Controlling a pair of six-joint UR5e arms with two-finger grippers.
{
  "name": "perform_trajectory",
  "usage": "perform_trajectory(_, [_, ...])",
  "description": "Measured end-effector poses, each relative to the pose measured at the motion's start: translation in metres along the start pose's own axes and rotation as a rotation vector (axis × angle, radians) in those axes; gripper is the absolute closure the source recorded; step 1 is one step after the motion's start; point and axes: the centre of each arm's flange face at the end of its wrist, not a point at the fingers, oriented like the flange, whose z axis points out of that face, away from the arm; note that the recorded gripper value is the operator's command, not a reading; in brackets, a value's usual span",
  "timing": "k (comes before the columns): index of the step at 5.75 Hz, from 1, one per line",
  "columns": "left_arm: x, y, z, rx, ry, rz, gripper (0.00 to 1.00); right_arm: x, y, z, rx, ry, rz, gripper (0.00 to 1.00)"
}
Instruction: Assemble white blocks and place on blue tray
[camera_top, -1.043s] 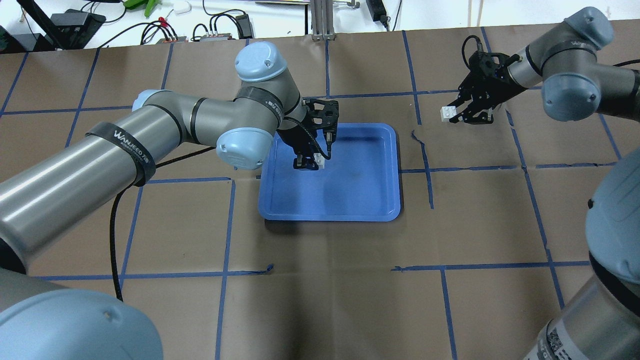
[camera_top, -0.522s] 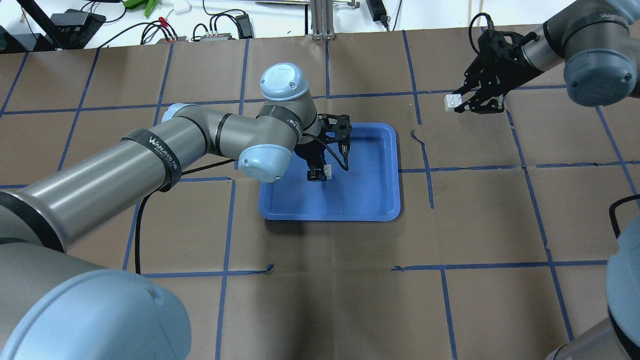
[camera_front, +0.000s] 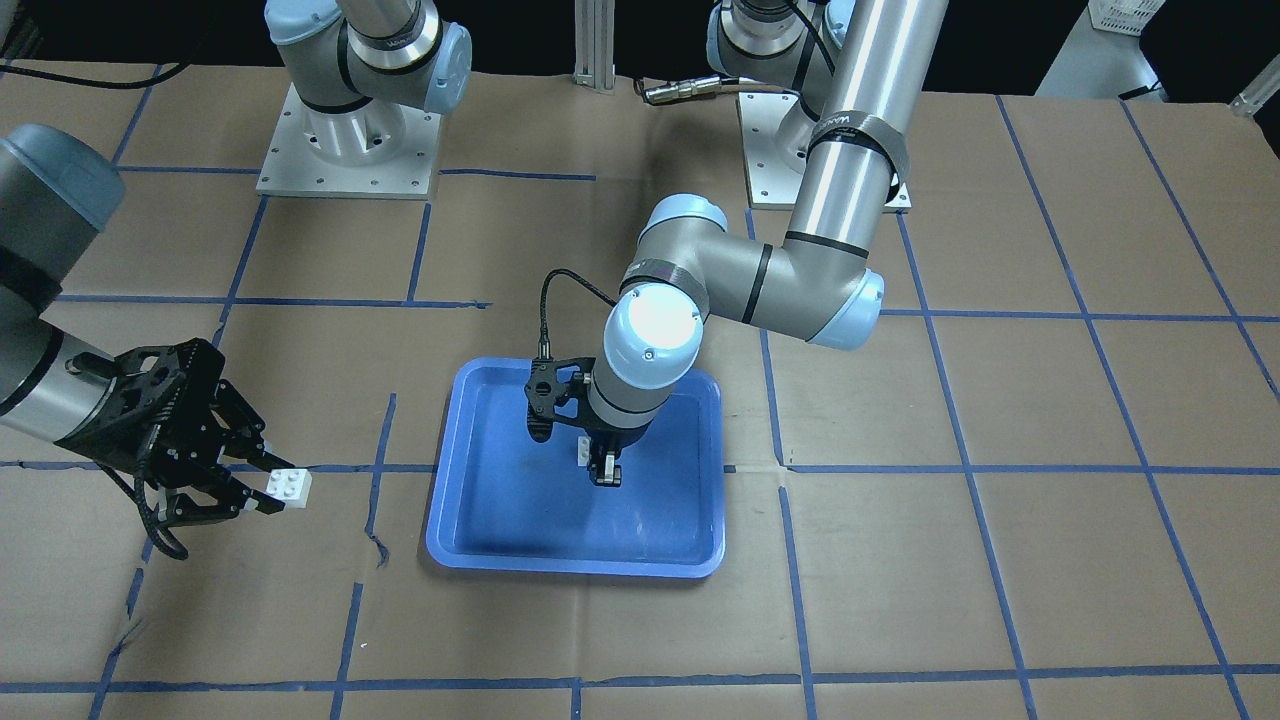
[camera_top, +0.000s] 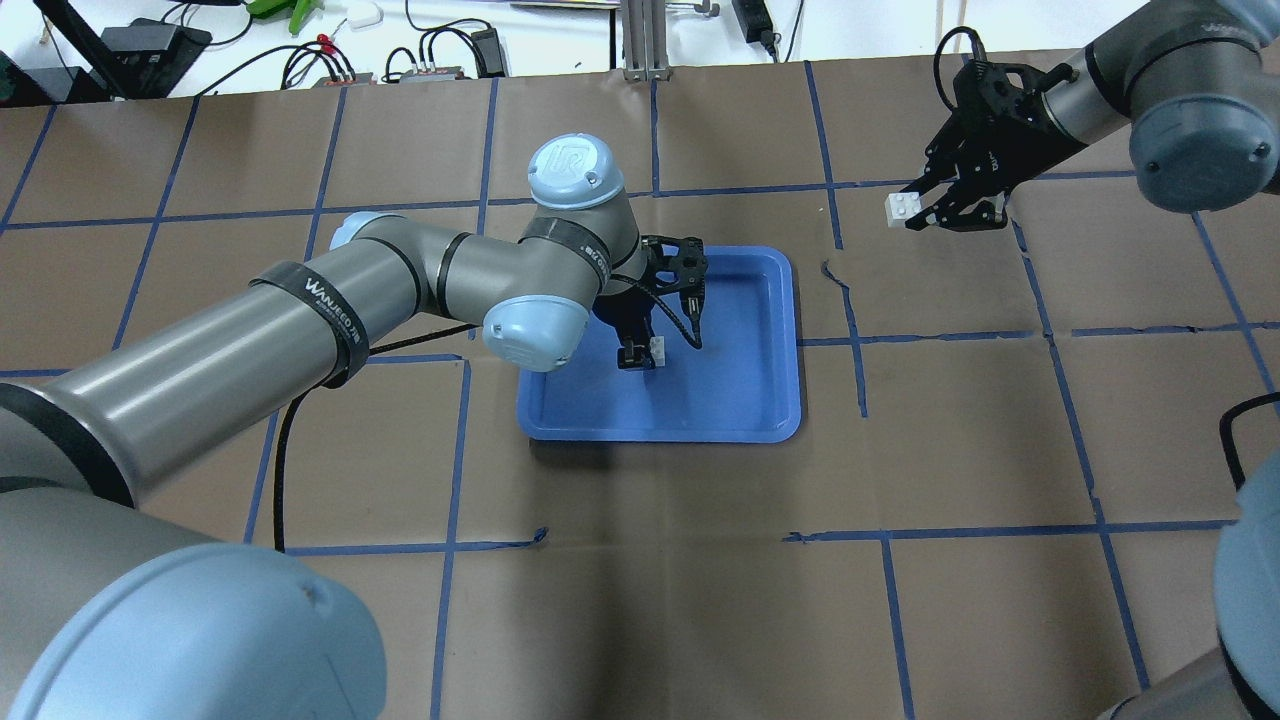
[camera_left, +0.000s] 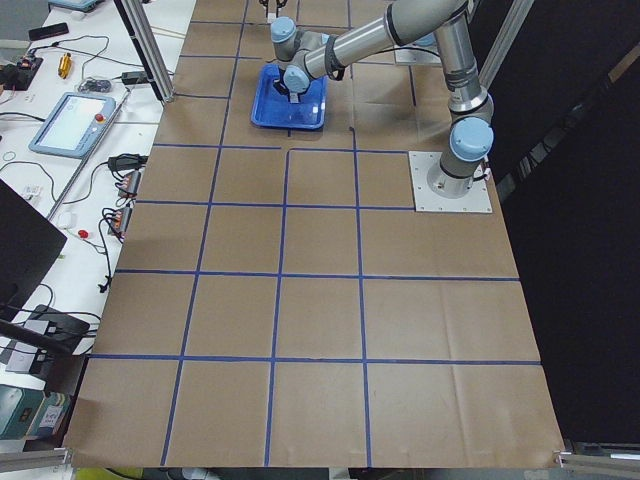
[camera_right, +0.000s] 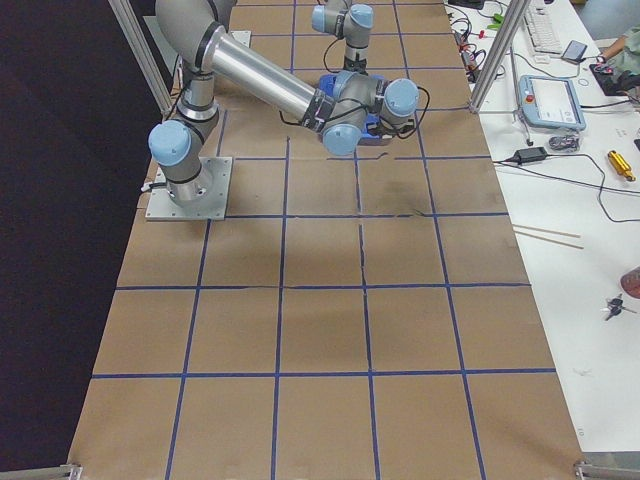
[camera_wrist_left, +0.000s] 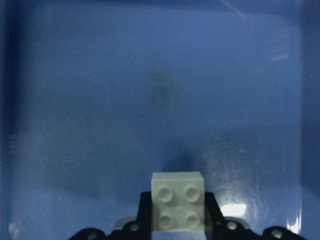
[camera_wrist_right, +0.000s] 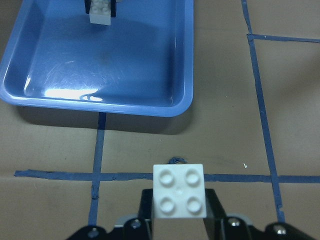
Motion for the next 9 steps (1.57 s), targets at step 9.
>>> perform_trajectory(9, [0.074,0.063,-0.242,-0.019,-0.075,-0.427,0.02,-0.102,-0.114,0.159,0.016,0.008,0.055,0.89])
